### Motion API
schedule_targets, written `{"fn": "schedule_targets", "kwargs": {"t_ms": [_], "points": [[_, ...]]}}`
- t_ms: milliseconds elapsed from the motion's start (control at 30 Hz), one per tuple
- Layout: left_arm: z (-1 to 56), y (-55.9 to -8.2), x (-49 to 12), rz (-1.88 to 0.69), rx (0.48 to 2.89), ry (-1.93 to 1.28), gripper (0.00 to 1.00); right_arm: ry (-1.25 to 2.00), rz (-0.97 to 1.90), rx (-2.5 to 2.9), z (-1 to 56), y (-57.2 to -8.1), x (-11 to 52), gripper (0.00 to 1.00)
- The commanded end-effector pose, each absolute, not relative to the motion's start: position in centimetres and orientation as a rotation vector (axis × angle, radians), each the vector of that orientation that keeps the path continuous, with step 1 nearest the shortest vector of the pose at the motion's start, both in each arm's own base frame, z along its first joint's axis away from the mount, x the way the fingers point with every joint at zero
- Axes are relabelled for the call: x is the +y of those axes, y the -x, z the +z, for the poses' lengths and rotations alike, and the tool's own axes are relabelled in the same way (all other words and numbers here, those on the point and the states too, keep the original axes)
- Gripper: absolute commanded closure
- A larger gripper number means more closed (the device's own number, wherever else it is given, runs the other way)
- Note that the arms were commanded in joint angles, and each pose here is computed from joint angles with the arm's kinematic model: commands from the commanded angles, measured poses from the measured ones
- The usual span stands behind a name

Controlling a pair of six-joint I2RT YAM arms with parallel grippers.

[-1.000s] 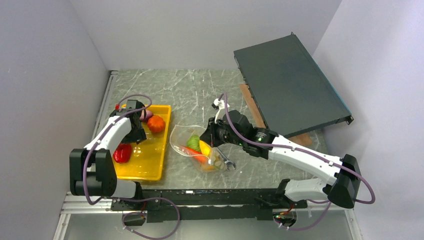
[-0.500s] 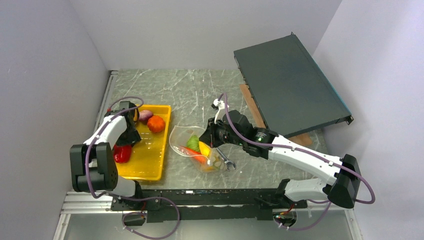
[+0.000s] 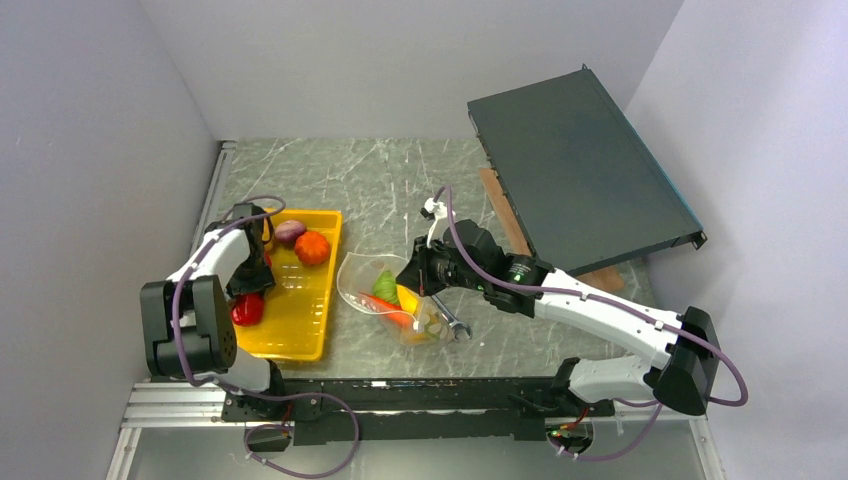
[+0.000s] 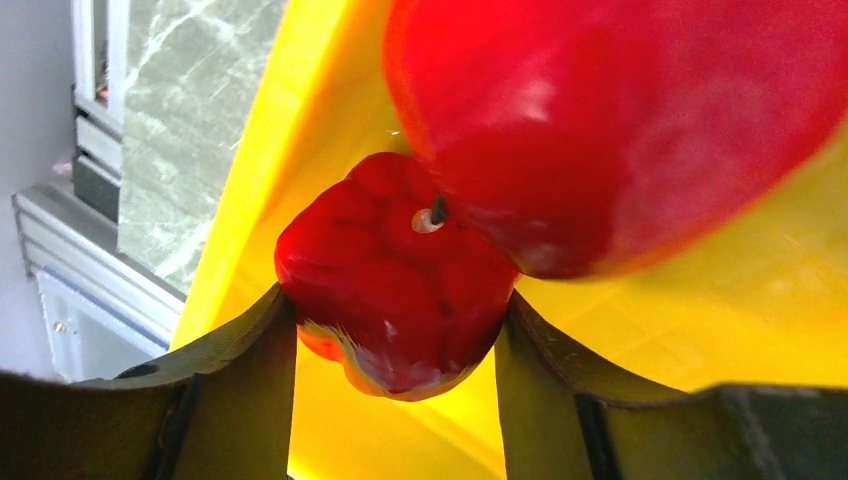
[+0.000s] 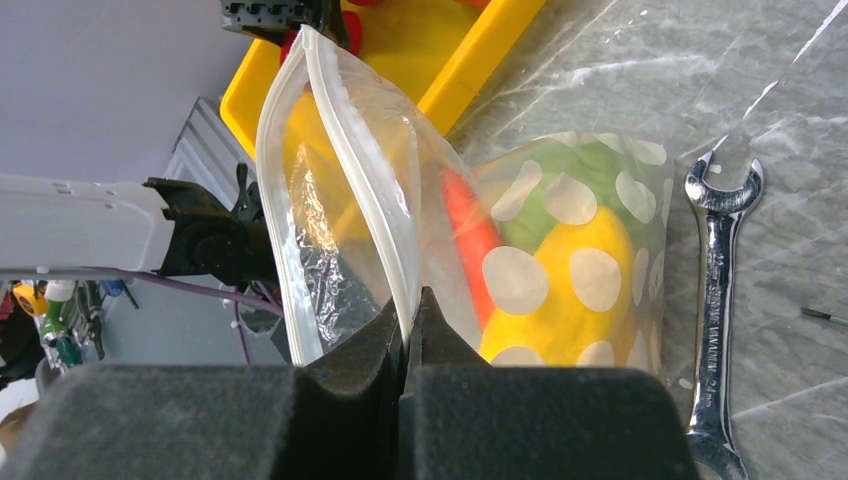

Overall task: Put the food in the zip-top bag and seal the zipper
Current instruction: Pick up the fake vegetable from the bin.

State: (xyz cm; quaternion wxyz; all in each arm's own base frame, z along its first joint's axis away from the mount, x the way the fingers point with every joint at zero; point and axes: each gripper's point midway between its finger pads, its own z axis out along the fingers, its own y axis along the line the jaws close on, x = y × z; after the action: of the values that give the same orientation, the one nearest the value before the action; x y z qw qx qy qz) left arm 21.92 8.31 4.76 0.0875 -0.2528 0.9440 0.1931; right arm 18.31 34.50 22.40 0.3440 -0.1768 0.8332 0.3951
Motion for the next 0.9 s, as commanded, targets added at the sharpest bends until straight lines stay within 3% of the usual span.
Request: {"fn": "schedule_targets", "kwargs": {"t_ms": [0, 367, 567, 700, 867], "points": [[5.8, -24.2, 6.4, 0.351, 2.755, 0.679, 0.50, 0.453, 1.084, 2.109, 25.0, -18.5, 35.3, 1.00], [12.2, -25.6, 3.4, 0.312, 2.485, 0.421, 0.54, 0.442, 1.066, 2.118, 24.9, -18.8, 35.3, 1.00], [19.2, -26.4, -3.5, -0.096, 2.138, 0.087, 0.52, 0.436, 1.056, 2.124, 24.9, -19.1, 35.5, 1.00], [23.9, -24.8, -8.4, -0.377, 1.889, -0.144, 0.51, 0.433, 1.048, 2.123, 25.0, -19.3, 35.5, 1.00], [26.1, -22.1, -12.6, -0.614, 1.753, -0.385, 0.48, 0.422, 1.027, 2.124, 25.2, -19.6, 35.5, 1.00]]}}
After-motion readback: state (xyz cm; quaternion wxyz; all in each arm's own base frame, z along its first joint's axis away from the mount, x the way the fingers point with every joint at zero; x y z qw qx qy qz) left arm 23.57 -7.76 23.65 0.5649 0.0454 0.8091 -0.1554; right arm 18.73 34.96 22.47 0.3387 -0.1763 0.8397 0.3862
